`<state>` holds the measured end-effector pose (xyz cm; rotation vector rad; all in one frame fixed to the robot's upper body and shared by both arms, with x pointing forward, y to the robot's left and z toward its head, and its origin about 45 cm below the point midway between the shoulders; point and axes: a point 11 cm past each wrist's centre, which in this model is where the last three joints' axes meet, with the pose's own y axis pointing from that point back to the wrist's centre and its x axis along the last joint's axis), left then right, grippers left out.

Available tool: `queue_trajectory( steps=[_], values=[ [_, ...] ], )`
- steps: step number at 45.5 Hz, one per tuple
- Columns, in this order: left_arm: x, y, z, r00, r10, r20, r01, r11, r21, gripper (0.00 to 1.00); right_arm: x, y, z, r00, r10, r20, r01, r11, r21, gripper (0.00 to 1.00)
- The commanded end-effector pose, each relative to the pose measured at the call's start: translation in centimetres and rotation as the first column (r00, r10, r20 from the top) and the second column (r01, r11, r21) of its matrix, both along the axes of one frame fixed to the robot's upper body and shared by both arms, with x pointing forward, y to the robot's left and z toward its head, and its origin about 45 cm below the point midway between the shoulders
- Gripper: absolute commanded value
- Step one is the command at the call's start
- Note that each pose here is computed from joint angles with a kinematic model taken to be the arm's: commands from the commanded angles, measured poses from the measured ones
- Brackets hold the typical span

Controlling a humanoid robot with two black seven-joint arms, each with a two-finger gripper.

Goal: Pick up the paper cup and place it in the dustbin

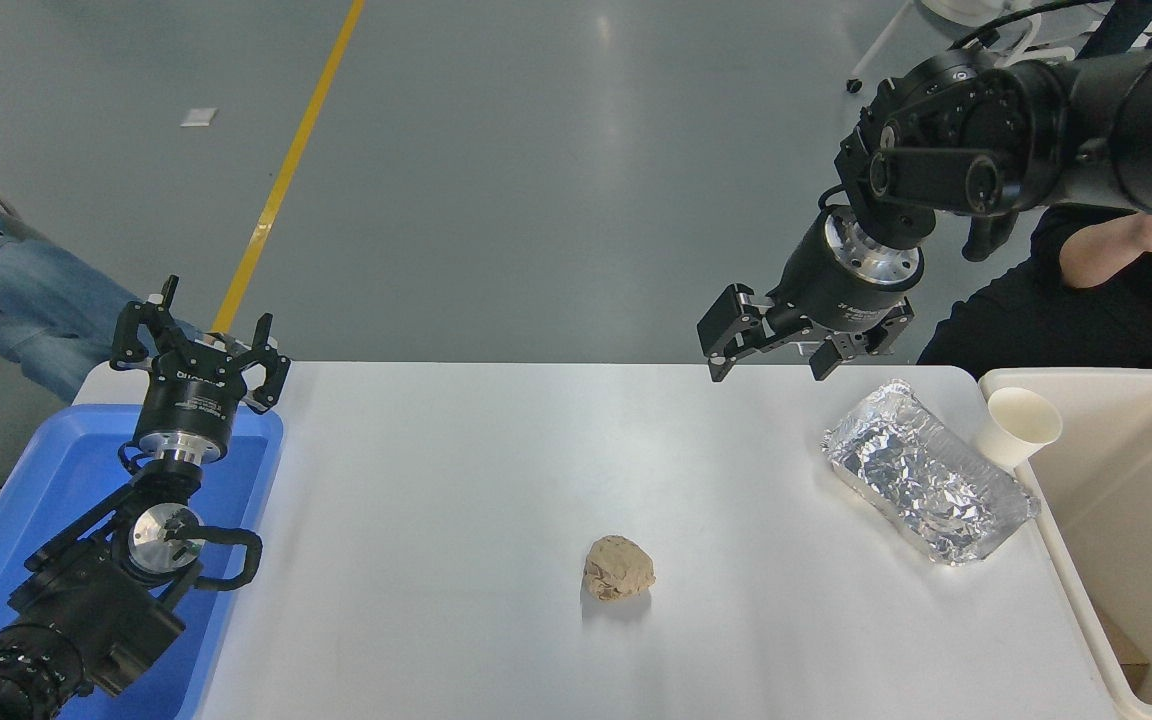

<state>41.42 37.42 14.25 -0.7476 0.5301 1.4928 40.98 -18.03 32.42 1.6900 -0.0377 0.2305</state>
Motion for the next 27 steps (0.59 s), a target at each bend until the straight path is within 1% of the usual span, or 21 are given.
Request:
queue_trajectory(
  steps=[1, 19, 27],
  values=[
    [0.0, 0.0, 0.0, 1.0, 0.0, 0.0, 0.0, 1.0, 0.0, 0.99, 0.09, -0.04, -0.06, 1.0, -0.001, 0.002, 0.001, 1.0, -0.001, 1.0],
    [0.0, 0.0, 0.0, 1.0, 0.0, 0.0, 0.0, 1.0, 0.0, 0.99, 0.21, -0.12, -0.35, 1.0, -0.003, 0.0, 0.003, 1.0, 0.002, 1.0],
    [0.0, 0.0, 0.0, 1.0, 0.0, 0.0, 0.0, 1.0, 0.0, 0.99, 0.79, -0.3, -0.76, 1.0, -0.007, 0.01, 0.007, 1.0, 0.005, 1.0]
  ],
)
